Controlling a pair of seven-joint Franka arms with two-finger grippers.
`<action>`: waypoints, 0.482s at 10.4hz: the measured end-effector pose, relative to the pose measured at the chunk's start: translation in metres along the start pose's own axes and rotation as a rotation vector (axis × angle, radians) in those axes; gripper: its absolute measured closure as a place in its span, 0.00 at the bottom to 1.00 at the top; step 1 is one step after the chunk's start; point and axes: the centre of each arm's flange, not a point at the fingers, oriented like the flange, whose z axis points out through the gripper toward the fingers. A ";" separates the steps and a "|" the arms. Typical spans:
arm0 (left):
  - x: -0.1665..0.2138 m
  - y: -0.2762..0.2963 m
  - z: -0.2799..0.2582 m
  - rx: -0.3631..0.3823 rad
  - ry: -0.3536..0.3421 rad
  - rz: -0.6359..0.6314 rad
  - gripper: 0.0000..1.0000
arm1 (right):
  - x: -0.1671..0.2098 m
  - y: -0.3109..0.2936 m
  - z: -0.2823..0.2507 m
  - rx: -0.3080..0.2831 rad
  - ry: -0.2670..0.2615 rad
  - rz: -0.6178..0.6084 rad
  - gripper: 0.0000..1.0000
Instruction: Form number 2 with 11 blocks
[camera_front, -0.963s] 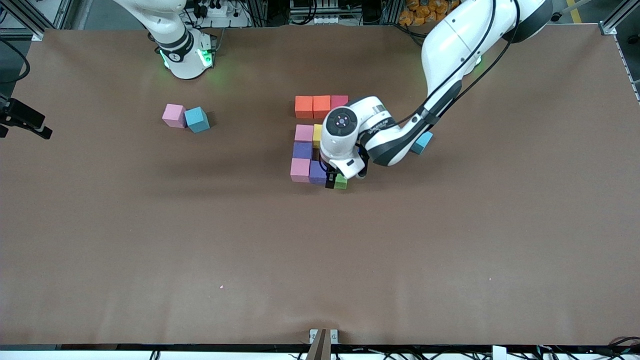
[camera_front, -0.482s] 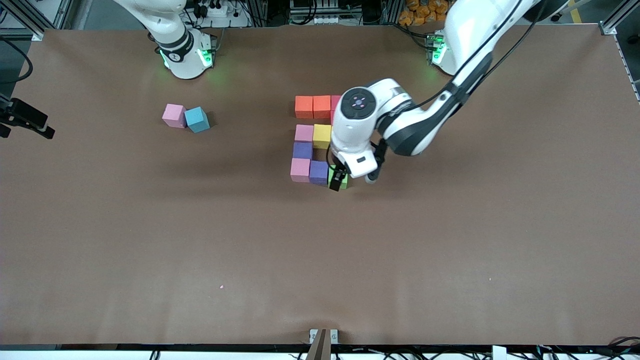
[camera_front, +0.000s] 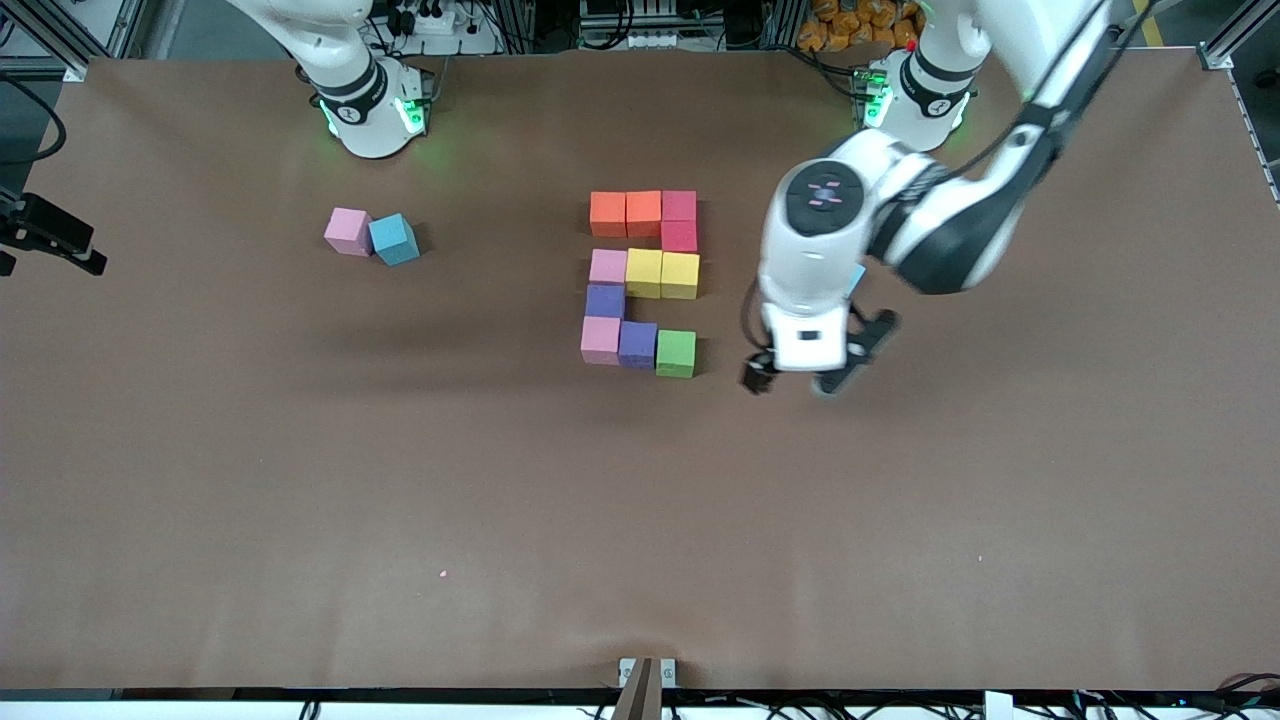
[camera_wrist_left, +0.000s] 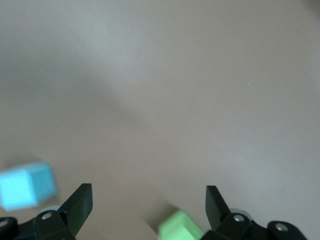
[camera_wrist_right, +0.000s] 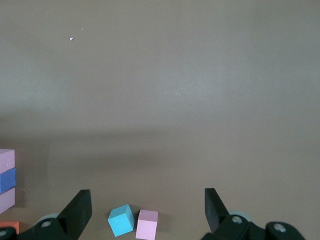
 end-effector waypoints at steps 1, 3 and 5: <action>0.025 -0.013 -0.008 0.010 0.013 0.072 0.00 | 0.000 -0.004 0.001 0.000 -0.002 0.037 0.00; 0.063 -0.030 -0.028 0.024 0.026 0.162 0.00 | 0.003 -0.015 0.006 0.002 -0.011 0.056 0.00; 0.090 -0.043 -0.042 0.047 0.022 0.223 0.00 | 0.005 -0.026 0.011 0.005 -0.021 0.046 0.00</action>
